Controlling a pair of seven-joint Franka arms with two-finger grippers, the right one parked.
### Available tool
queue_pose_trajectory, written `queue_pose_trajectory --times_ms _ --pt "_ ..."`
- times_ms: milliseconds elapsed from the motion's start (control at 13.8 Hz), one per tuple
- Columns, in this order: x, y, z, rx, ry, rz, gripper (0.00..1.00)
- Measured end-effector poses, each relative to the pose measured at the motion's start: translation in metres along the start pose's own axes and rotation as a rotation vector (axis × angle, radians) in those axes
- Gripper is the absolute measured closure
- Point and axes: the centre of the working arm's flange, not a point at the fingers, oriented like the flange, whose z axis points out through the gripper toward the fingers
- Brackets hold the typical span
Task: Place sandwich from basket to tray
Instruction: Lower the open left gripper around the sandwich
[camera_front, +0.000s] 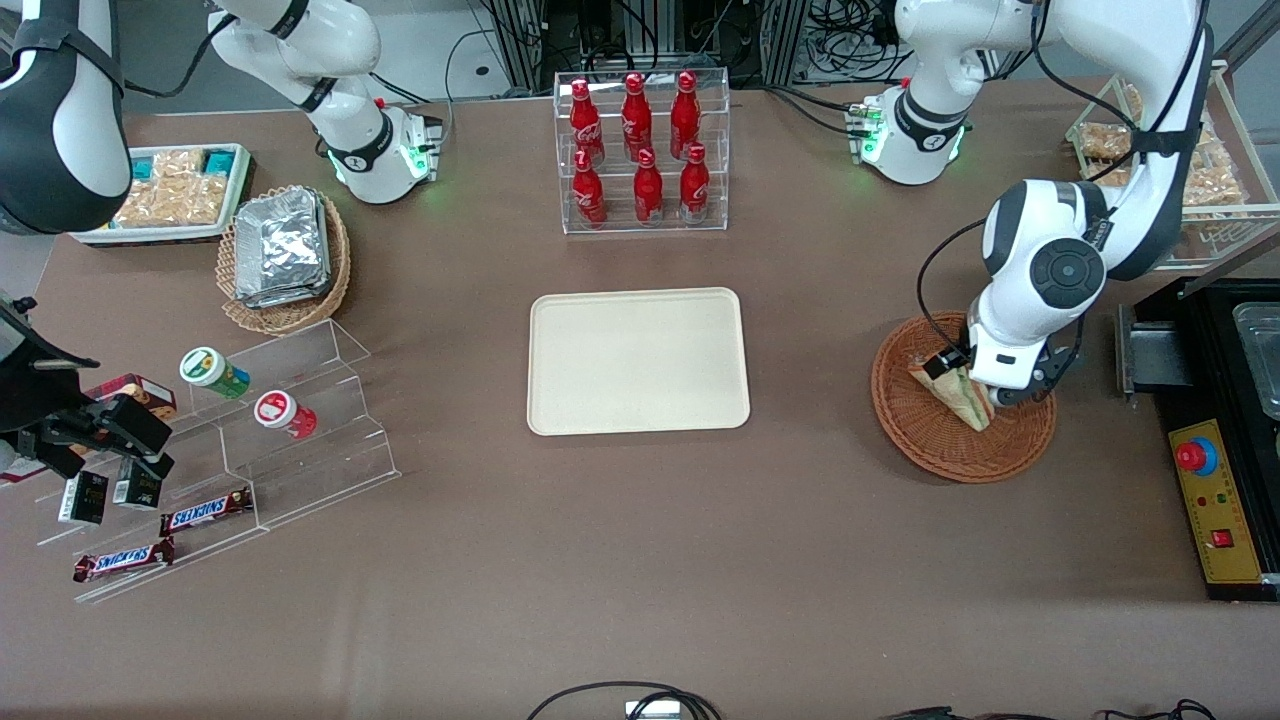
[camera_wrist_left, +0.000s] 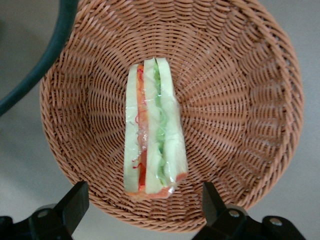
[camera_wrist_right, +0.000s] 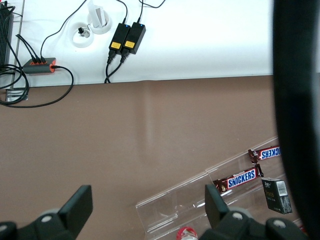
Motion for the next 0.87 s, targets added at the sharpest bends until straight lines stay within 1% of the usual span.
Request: queue_pose_trajectory --times_ms 145,362,652,870 --pt "0.0 -0.004 0.007 -0.014 0.014 -0.018 0.0" --pt "-0.001 -0.012 0.021 -0.047 0.038 -0.067 0.0" --pt "0.007 -0.029 0.037 -0.07 0.047 -0.119 0.0" --pt "0.01 -0.025 0.048 -0.089 0.056 -0.183 0.01"
